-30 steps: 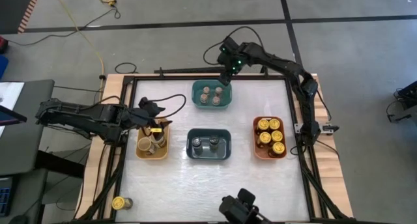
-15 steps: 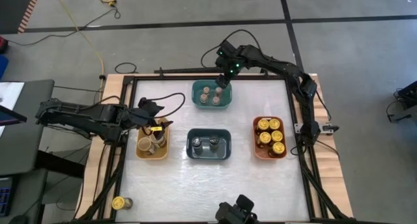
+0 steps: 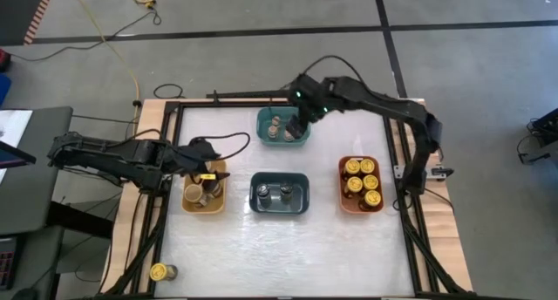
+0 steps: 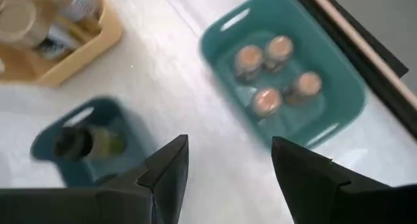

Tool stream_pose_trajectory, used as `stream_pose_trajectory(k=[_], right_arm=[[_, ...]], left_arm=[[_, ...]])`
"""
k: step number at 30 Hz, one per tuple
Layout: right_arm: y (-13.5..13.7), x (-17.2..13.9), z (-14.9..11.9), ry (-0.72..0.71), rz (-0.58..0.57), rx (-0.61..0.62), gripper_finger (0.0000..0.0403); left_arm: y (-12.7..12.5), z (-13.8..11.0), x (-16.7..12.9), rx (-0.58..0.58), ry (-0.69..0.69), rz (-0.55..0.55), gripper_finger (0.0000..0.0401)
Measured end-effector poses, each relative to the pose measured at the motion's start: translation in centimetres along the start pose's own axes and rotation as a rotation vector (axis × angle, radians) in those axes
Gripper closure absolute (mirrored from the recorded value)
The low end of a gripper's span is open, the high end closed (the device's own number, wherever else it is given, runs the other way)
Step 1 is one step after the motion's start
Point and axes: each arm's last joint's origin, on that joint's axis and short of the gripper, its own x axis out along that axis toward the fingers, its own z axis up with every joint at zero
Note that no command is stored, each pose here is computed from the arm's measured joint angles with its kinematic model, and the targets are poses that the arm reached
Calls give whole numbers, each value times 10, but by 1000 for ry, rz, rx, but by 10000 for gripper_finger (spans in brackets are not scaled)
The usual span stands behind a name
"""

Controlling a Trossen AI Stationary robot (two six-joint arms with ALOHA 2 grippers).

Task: Sort spices by type
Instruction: Put the yellow seasoning into the orange bin

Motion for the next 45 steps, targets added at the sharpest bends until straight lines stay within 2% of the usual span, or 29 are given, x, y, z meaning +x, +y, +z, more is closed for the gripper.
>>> stream_pose_trajectory(k=[3,7,15,21,26,31,37,40,45], right_arm=[[31,-9,-27,-18,-48,-22,159],[64,-9,-78,-30,-133,3,159],[110,-17,-187,-68,-28,164,159],[125,-26,-242,-111,-17,277,159],[132,-34,-262,-106,-15,269,159],[132,-39,-270,-119,-27,213,159],[131,-43,-279,-105,-49,126,159],[131,-43,-280,-101,-57,99,159],[129,-41,-276,-107,-71,32,159]], left_arm=[[0,-5,0,-12,61,-20,41],[-1,-10,-2,-5,104,-20,41],[-14,-18,0,12,154,-58,42],[-42,-15,2,64,306,-13,42],[-79,-5,-4,153,395,-6,42],[-121,-6,-16,298,475,-25,42],[-166,-21,-32,594,560,-153,42],[-181,-30,-37,621,569,-177,42],[-193,-48,-45,553,596,-154,42]])
